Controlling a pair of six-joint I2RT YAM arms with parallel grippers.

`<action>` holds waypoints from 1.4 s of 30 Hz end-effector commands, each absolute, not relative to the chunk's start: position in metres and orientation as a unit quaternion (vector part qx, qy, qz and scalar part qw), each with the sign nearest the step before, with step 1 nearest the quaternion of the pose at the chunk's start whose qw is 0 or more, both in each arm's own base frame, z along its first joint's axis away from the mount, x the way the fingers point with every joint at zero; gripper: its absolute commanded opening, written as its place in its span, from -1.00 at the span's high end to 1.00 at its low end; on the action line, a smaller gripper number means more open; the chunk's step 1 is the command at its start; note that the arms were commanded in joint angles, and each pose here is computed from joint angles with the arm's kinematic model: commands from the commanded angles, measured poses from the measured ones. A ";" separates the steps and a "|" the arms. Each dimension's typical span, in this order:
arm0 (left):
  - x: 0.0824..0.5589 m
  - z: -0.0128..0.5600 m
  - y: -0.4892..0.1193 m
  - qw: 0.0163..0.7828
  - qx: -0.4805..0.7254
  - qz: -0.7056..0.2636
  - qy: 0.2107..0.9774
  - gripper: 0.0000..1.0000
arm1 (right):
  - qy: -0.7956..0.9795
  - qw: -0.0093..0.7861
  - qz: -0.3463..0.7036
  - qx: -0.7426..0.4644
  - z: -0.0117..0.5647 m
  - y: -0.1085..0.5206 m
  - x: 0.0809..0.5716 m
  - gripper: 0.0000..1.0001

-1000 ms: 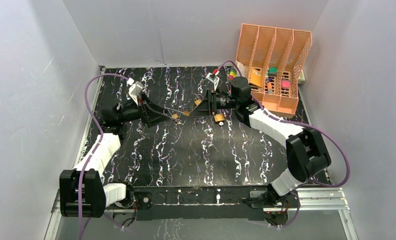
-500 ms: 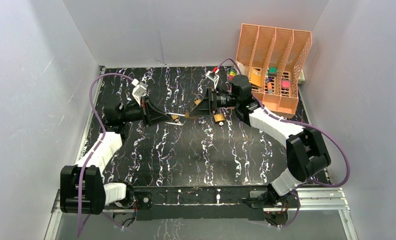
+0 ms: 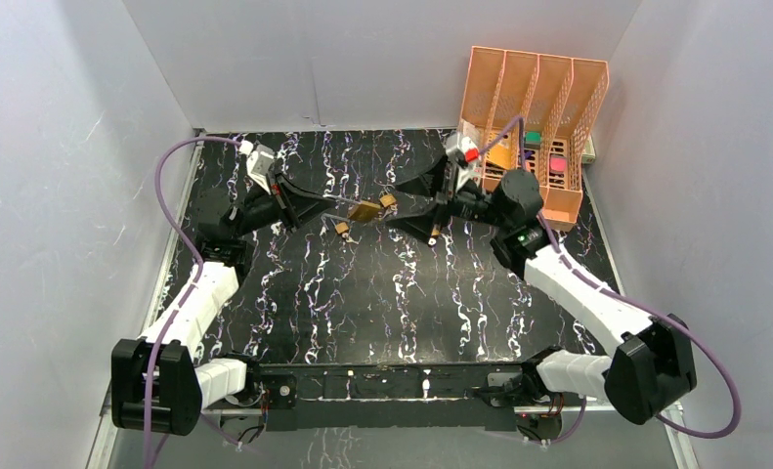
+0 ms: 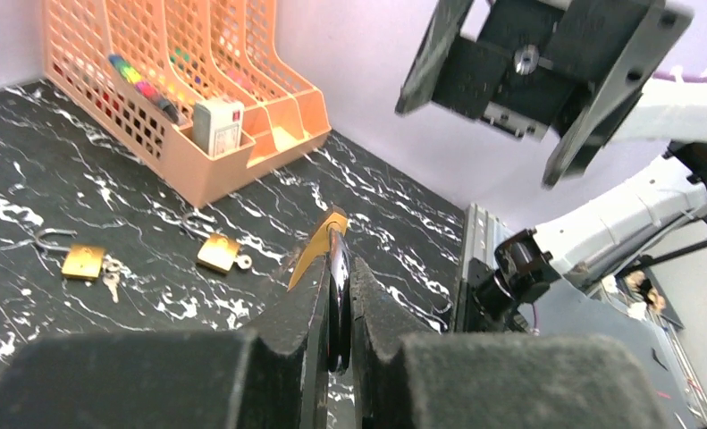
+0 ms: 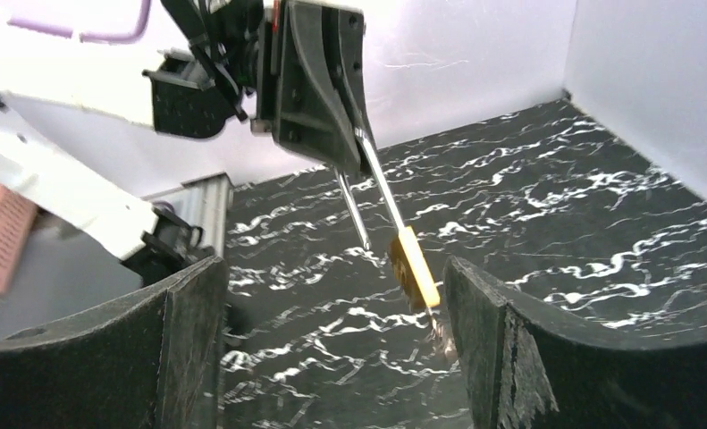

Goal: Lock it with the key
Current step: Pick up the lock from the center of the board.

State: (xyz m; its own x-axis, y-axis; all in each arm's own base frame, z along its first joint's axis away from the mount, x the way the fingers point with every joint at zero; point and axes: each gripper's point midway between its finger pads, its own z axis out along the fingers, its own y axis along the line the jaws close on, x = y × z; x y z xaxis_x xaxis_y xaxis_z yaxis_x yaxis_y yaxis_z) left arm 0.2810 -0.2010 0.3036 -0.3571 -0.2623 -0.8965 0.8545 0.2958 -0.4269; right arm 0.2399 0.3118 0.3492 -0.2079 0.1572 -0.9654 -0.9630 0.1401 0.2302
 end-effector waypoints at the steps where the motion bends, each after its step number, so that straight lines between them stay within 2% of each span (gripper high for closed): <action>1: 0.274 0.375 -0.197 0.610 0.257 -0.525 0.535 1.00 | 0.479 0.603 0.504 -0.391 0.342 0.303 0.241 -0.97; 8: 0.249 0.406 -0.202 0.616 0.277 -0.558 0.482 1.00 | 0.392 0.679 0.490 -0.381 0.346 0.296 0.237 -0.97; 17: 0.225 0.422 -0.209 0.607 0.304 -0.589 0.439 1.00 | 0.325 0.669 0.513 -0.429 0.358 0.313 0.234 -0.93; 20: 0.224 0.424 -0.210 0.611 0.307 -0.587 0.434 1.00 | 0.316 0.652 0.534 -0.436 0.361 0.318 0.232 -0.86; 25: 0.225 0.425 -0.211 0.615 0.307 -0.587 0.428 1.00 | 0.310 0.625 0.563 -0.443 0.364 0.330 0.229 -0.55; 35: 0.232 0.433 -0.209 0.638 0.301 -0.577 0.411 1.00 | 0.303 0.594 0.602 -0.439 0.357 0.356 0.212 -0.41; 42: 0.236 0.438 -0.207 0.656 0.291 -0.572 0.399 1.00 | 0.292 0.600 0.634 -0.390 0.362 0.358 0.208 -0.28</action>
